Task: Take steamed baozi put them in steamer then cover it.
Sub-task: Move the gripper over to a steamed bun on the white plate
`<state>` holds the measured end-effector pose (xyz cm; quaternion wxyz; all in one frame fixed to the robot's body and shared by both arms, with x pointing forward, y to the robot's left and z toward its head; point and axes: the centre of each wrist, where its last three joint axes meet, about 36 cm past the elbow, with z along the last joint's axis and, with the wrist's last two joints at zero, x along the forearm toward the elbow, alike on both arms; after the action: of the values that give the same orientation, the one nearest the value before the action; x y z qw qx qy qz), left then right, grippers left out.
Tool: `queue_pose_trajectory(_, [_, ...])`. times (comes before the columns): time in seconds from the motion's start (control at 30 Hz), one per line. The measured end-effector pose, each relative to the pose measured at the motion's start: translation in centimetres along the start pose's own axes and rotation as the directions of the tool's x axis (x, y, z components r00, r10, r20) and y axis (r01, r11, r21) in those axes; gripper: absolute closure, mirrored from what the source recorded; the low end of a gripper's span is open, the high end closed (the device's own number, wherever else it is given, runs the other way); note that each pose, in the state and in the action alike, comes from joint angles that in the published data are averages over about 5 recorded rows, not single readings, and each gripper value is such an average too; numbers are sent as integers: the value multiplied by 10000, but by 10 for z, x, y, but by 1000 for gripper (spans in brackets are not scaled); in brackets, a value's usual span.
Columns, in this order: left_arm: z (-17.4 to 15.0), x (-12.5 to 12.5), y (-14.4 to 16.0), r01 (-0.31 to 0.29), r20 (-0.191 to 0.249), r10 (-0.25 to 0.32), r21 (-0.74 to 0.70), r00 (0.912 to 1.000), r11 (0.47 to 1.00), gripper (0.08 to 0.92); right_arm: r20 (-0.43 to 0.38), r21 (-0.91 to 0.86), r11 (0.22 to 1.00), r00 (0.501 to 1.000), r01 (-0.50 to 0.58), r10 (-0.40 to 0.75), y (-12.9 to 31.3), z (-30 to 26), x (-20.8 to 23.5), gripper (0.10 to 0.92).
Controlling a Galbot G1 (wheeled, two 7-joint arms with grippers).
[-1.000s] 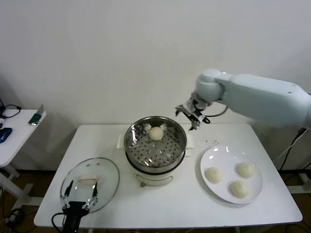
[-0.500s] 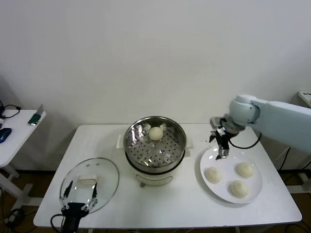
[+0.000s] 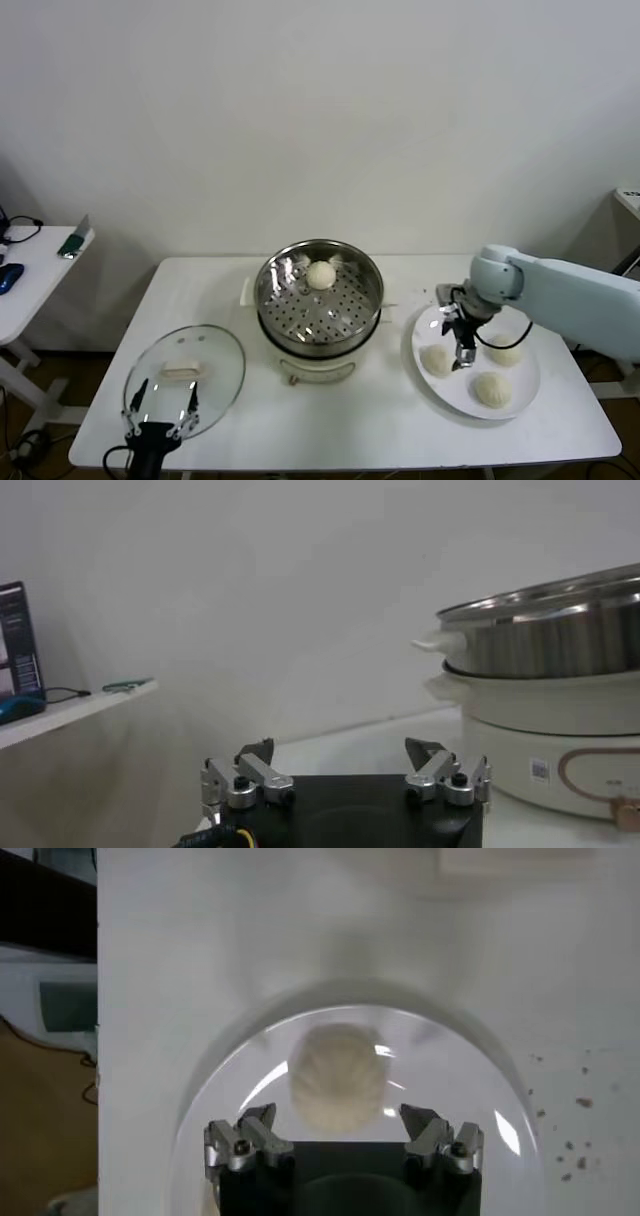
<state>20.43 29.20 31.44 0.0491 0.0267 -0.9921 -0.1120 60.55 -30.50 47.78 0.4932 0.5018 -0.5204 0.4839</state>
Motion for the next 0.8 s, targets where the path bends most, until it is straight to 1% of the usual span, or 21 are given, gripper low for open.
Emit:
queue_pose_trajectory(0.4, [4, 4, 1, 11, -128, -11, 6, 9999, 10000, 177, 20, -114, 9999, 10000, 77, -77, -4, -3, -25, 208])
queue_pose_trajectory(0.6, [4, 3, 1, 17, -116, -17, -4, 9999, 10000, 177, 87, -120, 9999, 9999, 106, -105, -5, -3, -27, 293])
queue_pose_trajectory(0.8, [3, 4, 2, 38, -95, -38, -13, 9999, 10000, 177, 113, -144, 9998, 9999, 132, -131, -6, 2, -23, 324])
